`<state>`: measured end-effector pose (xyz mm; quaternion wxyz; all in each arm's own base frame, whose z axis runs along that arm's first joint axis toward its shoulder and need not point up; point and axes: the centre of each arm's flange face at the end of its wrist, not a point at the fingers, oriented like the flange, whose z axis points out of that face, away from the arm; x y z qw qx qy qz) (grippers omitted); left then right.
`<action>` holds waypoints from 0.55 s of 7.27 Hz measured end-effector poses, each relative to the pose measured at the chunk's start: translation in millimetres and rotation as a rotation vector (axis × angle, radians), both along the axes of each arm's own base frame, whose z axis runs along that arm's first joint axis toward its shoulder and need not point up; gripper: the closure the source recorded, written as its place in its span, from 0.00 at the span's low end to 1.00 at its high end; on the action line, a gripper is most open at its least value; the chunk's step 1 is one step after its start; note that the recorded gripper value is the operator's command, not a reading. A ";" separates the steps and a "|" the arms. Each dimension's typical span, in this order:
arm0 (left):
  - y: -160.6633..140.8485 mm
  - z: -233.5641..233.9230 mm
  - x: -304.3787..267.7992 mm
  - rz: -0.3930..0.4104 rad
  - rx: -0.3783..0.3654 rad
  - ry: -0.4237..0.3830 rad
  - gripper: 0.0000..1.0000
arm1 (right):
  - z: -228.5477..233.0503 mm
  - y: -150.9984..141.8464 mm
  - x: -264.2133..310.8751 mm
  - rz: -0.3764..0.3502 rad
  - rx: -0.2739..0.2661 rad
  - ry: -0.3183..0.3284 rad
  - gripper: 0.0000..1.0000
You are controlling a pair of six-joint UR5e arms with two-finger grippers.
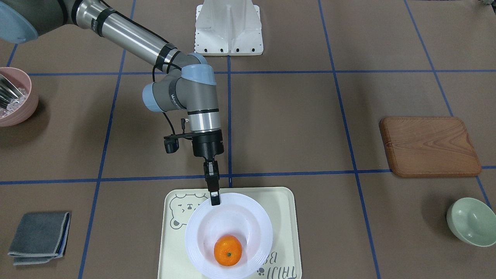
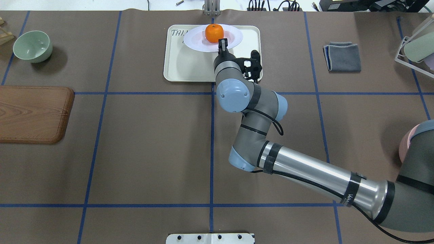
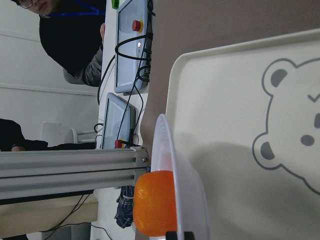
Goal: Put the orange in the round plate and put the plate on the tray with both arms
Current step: 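Open the right gripper and pull the right arm back from the tray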
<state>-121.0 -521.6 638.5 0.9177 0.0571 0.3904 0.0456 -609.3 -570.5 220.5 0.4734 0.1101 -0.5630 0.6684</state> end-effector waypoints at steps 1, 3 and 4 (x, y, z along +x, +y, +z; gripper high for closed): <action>-0.2 -0.3 0.4 0.001 0.000 0.000 0.01 | 0.2 1.0 -19.1 0.010 -0.014 0.020 1.00; -1.0 -1.0 1.1 0.002 0.001 0.000 0.01 | 7.3 5.2 -37.3 0.031 -0.027 0.038 0.01; -1.2 -1.1 1.4 0.002 0.001 -0.001 0.01 | 5.1 8.1 -38.3 0.013 -0.018 0.055 0.00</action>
